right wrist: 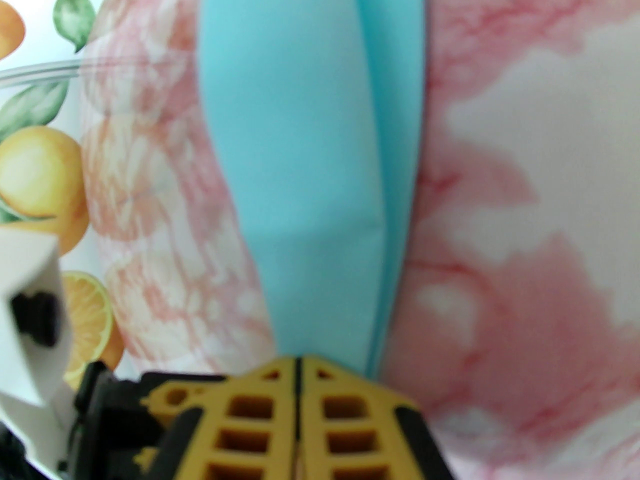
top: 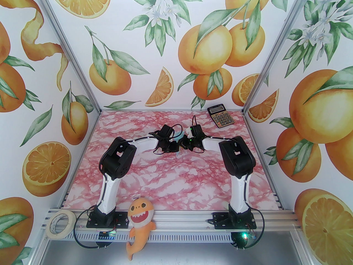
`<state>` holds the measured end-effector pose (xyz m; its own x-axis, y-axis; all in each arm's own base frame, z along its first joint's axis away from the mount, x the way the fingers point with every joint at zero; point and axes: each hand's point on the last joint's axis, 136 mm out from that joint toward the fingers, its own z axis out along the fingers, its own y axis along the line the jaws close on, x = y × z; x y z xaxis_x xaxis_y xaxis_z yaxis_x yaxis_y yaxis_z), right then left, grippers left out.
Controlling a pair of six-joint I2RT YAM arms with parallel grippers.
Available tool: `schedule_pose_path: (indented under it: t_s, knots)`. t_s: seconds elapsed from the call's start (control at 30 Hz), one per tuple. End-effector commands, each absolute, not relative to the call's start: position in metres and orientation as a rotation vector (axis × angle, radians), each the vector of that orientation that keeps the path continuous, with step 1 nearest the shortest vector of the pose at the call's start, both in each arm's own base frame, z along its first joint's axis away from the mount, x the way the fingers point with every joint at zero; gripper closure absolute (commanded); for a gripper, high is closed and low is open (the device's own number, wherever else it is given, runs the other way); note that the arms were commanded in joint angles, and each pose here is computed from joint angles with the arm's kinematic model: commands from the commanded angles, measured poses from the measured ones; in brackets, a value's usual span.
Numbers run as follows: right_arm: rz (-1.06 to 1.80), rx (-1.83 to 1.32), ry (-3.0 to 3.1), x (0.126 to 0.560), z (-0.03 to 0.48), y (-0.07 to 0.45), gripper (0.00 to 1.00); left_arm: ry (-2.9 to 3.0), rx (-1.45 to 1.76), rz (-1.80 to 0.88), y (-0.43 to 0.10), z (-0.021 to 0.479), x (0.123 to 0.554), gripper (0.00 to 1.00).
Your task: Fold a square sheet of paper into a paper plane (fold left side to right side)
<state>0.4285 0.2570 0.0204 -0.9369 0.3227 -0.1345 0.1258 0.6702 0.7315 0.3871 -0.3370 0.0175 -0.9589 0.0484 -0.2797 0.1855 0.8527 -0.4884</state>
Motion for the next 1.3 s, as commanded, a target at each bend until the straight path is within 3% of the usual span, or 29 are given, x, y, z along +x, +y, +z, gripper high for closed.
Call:
schedule_pose_path:
  t_s: [0.0,0.3,0.57,0.7,0.8,1.27]
  knots:
    - [1.058,0.375,2.738,0.408,-0.011,0.254,0.93,2.861,0.165,-0.654,-0.322,-0.014,0.373,0.76]
    - [0.940,0.411,2.790,0.405,-0.024,0.241,0.95,2.836,0.164,-0.644,-0.320,-0.003,0.378,0.77]
    - [0.960,0.403,2.783,0.405,-0.021,0.244,0.96,2.663,0.139,-0.676,-0.315,0.064,0.394,0.77]
    - [0.964,0.400,2.782,0.406,-0.020,0.245,0.97,2.600,0.122,-0.812,-0.330,0.079,0.392,0.89]
    - [0.965,0.401,2.783,0.405,-0.021,0.245,0.98,2.572,0.117,-0.952,-0.348,0.080,0.389,1.00]
    - [1.011,0.488,2.740,0.412,-0.018,0.248,1.00,2.512,-0.072,-1.104,-0.365,0.058,0.376,1.00]
